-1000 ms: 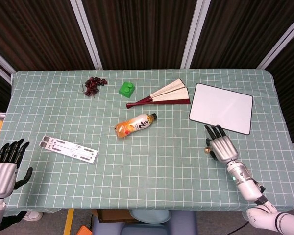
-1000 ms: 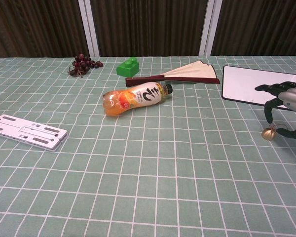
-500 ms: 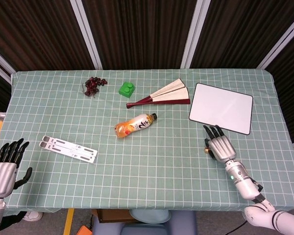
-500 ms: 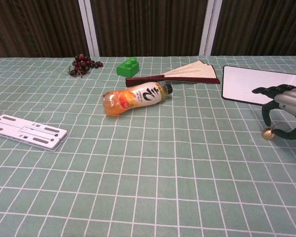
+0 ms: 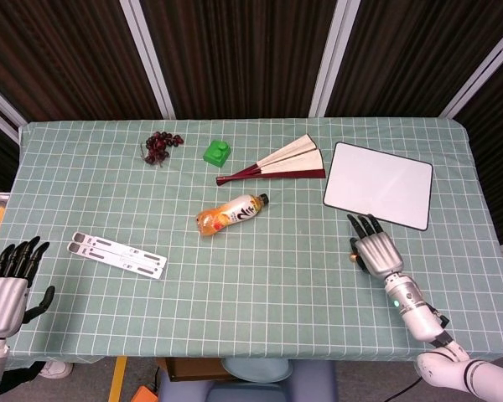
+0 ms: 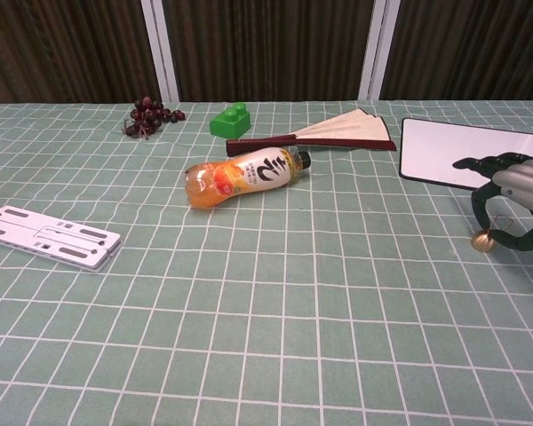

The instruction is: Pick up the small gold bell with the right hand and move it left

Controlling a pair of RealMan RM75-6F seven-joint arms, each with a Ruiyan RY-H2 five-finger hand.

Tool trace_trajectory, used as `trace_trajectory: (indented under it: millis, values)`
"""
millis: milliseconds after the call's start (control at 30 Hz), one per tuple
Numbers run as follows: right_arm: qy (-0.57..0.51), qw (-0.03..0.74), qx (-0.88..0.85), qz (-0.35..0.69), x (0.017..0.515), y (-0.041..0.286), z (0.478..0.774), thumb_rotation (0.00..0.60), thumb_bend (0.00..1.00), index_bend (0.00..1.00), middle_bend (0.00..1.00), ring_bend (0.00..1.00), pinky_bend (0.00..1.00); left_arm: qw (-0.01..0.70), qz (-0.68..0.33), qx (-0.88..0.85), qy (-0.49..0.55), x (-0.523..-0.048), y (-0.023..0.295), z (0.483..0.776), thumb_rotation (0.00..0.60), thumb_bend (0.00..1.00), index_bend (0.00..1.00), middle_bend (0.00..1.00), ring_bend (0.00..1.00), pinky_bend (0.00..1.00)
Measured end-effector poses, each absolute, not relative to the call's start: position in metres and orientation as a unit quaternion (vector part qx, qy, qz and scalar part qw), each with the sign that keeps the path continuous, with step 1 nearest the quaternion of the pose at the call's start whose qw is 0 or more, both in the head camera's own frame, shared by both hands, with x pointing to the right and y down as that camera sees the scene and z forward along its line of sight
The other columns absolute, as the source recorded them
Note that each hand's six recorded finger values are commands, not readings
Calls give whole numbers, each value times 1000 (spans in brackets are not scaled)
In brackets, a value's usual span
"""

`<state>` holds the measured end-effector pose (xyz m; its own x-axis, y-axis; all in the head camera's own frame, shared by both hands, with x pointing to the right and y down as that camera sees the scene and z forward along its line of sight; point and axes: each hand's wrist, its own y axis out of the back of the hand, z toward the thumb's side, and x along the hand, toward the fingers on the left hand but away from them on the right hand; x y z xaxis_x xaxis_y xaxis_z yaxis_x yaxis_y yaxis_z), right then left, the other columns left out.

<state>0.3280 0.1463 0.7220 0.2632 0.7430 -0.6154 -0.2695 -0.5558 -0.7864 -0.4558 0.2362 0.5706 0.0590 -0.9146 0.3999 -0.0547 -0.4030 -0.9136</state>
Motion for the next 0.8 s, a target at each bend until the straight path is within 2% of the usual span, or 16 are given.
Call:
trace_trajectory:
  millis: [667, 800]
  values:
    - [-173, 439, -659, 586, 331, 148, 723, 600, 540, 667, 50, 0, 0, 381, -563, -619, 393, -457, 236, 570, 600, 419, 31, 0, 0, 50]
    - [-176, 443, -657, 584, 330, 148, 722, 600, 541, 747, 102, 0, 0, 381, -563, -619, 393, -456, 236, 570, 600, 419, 32, 0, 0, 50]
